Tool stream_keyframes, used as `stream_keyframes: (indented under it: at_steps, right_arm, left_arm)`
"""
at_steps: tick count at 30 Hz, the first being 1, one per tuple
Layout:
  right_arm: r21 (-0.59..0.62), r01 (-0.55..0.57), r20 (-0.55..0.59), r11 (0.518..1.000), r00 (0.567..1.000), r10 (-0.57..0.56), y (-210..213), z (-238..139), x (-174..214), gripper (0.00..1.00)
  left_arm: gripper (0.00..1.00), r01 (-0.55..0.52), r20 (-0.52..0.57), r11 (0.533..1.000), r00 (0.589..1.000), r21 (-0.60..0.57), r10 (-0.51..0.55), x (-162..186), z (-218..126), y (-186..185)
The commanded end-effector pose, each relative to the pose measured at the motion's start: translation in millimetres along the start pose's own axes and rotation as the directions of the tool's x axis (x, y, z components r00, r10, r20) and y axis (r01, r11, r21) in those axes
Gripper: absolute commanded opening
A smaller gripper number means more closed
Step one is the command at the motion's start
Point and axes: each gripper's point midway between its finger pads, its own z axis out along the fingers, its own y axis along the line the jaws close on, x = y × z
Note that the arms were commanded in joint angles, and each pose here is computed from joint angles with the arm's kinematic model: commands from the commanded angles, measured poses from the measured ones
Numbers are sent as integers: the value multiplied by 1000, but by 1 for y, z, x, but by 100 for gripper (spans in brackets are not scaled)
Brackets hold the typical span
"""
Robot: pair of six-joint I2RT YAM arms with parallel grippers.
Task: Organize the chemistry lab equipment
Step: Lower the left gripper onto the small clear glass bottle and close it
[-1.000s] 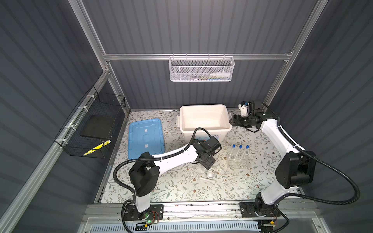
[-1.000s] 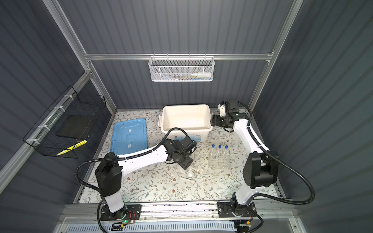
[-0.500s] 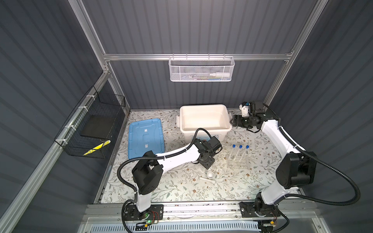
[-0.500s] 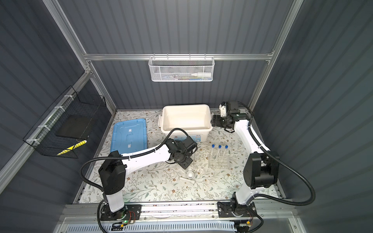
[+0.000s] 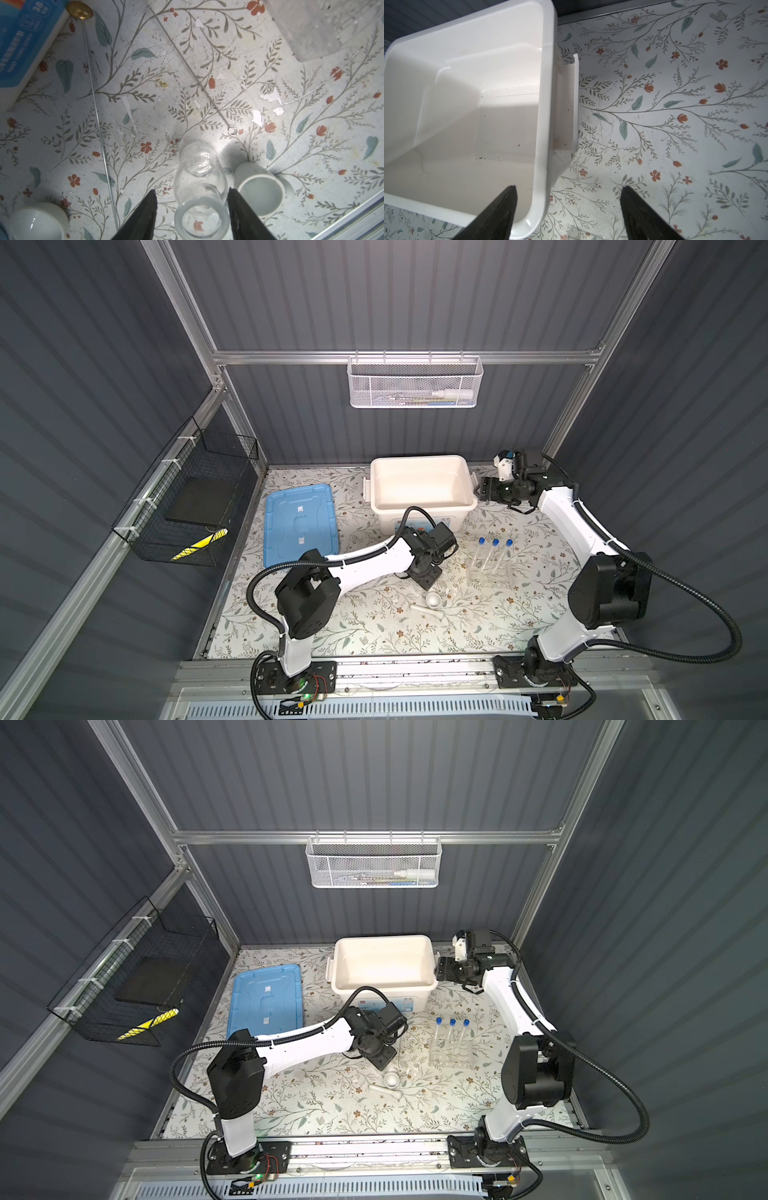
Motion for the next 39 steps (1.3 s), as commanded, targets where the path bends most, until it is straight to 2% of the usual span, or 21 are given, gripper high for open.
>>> stream_keyframes:
  at_steps: [1,10,15,20,39]
  right_arm:
    - [-11,-6,-4,1000,1000,6,0,0,2,81]
    - [-7,-9,-8,1000,1000,9,-2,1,4,80]
    - [-8,-12,-10,1000,1000,12,-2,2,5,80]
    - [-7,-13,-8,1000,1000,13,-3,1,5,80]
    - [-22,-21,-3,1000,1000,21,0,1,5,80]
  left_arm:
    - [56,-22,-31,1000,999,14,22,6,1,-4]
    - [43,-22,-28,1000,999,16,22,6,1,-5]
    - [41,-22,-29,1000,999,13,22,6,2,-4]
    - [35,-21,-20,1000,1000,5,22,4,1,-3]
    - [33,-43,27,998,999,-53,45,-11,-27,8]
